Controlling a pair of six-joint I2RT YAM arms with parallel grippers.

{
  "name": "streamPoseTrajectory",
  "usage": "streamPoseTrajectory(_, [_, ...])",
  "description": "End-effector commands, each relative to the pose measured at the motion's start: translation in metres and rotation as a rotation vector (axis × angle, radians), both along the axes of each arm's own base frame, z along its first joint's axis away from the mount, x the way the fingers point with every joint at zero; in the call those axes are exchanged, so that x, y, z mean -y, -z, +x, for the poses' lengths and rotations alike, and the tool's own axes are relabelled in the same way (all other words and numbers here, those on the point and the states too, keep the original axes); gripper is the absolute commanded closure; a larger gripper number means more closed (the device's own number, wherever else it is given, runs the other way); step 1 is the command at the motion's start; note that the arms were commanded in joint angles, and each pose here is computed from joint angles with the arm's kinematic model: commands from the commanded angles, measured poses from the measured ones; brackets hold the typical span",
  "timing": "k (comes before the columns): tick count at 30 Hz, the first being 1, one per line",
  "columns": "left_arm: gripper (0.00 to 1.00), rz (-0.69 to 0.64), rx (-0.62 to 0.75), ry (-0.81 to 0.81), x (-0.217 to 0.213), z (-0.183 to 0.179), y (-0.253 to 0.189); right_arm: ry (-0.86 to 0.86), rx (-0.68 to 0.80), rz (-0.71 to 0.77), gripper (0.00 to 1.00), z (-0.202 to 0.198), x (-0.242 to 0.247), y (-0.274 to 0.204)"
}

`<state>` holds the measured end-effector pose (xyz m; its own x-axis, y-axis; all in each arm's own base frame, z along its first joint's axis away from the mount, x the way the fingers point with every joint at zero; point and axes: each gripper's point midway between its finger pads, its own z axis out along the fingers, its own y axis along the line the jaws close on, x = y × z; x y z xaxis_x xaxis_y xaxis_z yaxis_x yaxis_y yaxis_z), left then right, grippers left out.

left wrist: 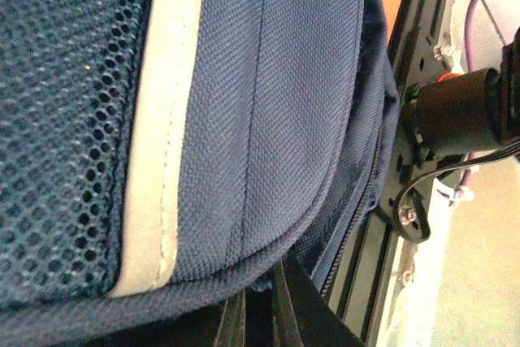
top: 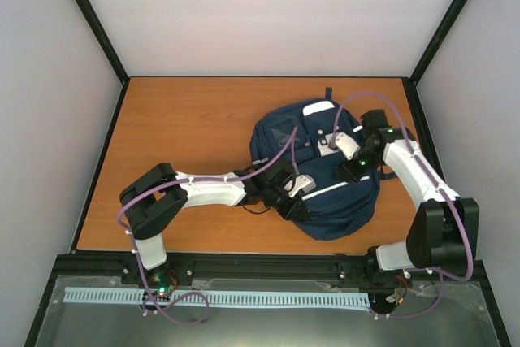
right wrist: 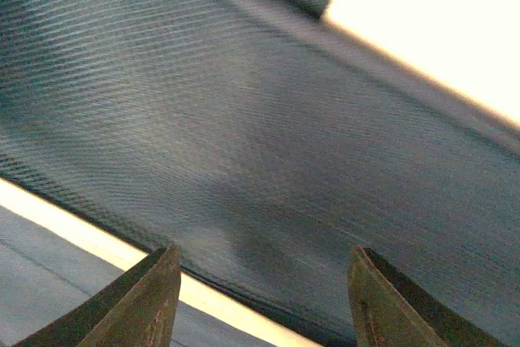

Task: Pack the student bag
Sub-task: Zip the student bag at the center of the board.

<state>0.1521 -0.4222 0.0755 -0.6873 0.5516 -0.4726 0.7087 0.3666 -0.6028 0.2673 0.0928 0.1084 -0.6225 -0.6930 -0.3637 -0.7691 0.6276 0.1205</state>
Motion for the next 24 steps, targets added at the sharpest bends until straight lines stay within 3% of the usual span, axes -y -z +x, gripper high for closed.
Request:
streamPoseTrajectory(1, [0.99, -0.077, -0.055, -0.012, 0.024, -0.001, -0.032, 0.081, 0.14, -0.054, 0.41, 0.028, 0.038, -0.028])
streamPoseTrajectory(5, [0.99, -0.018, -0.064, -0.132, 0.015, 0.02, -0.036, 0.138, 0.119, -0.112, 0.41, 0.031, 0.069, -0.009])
streamPoseTrajectory(10, [0.99, -0.098, -0.155, -0.159, 0.018, 0.02, -0.059, 0.179, 0.098, -0.2, 0.41, 0.029, 0.091, 0.02])
streamPoseTrajectory(19, [0.99, -0.17, -0.399, -0.134, 0.029, 0.002, -0.062, 0.155, -0.01, -0.135, 0.39, 0.013, 0.078, 0.042])
streamPoseTrajectory(24, [0.98, -0.185, -0.402, -0.155, 0.039, 0.001, -0.059, 0.136, -0.063, -0.091, 0.39, 0.006, 0.06, 0.05])
